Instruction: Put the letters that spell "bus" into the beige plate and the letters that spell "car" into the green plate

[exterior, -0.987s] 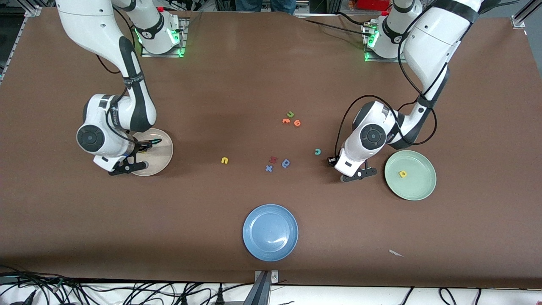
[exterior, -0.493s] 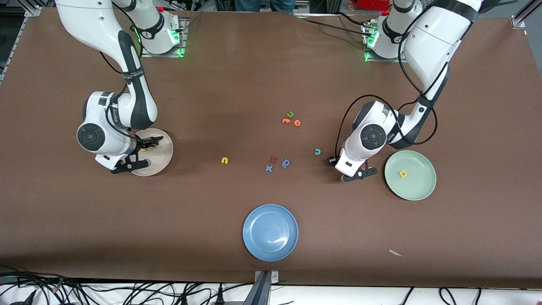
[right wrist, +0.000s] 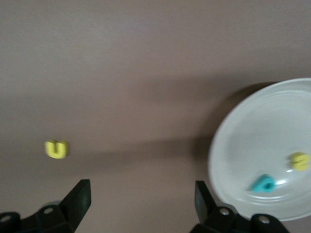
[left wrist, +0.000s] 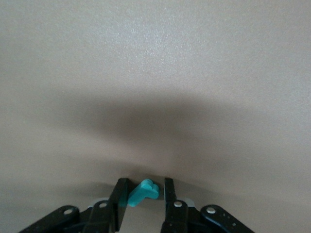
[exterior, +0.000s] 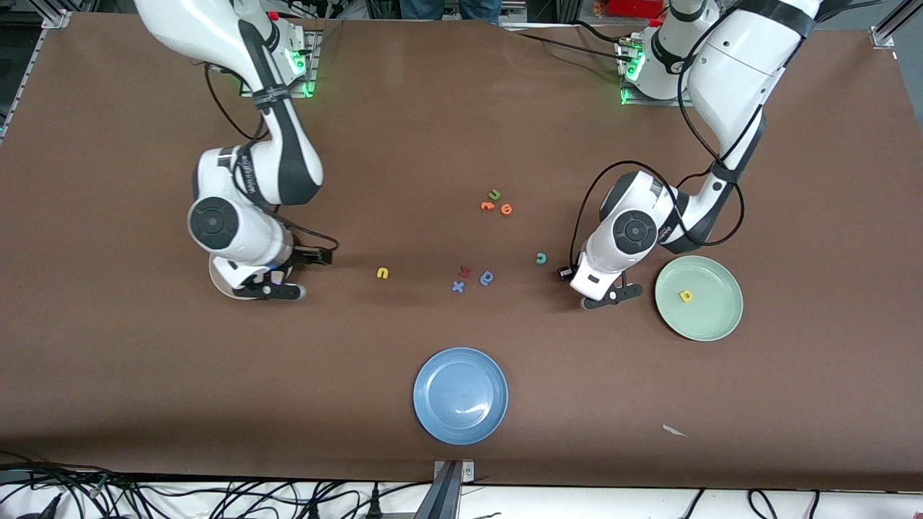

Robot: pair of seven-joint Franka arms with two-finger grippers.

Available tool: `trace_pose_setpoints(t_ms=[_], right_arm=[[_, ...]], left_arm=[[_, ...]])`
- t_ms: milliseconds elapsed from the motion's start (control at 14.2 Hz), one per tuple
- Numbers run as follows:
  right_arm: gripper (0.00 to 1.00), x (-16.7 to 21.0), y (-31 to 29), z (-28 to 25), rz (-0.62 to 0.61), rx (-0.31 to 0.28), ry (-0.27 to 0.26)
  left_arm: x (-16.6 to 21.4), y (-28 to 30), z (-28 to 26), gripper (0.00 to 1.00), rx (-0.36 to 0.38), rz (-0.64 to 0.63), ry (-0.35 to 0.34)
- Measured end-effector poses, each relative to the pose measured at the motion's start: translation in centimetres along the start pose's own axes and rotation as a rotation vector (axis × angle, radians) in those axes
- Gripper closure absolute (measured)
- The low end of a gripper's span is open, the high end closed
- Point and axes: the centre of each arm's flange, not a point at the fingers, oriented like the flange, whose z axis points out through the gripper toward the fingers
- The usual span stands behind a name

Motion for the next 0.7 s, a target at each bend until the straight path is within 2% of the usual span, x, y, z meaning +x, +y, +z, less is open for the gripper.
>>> trace_pose_setpoints(t_ms=[141,211,282,423,705], right_arm=[[0.09,0.5,-2.7,1.3,0.063,0.013,0.001],[0.16,0.7,-3.9,2.3,0.072,0.016,0.006],[0.17,0.8,-5.2,3.4,0.078,0.023,0.018],[0.25,0.3,-7.3,5.6,0.099,0.030,0.030],[0.27,-0.7,-9.6,8.4,0.132,0.033,0.043]], left_arm=[[0.0,0.0,0.0,0.65,0.000,0.000,0.000],[0.0,0.0,0.0,0.67,0.000,0.000,0.000],[0.0,0.0,0.0,0.68,0.000,0.000,0.000],[0.0,0.0,0.0,0.70,0.000,0.000,0.000],[0.0,0.0,0.0,0.74,0.001,0.000,-0.001]])
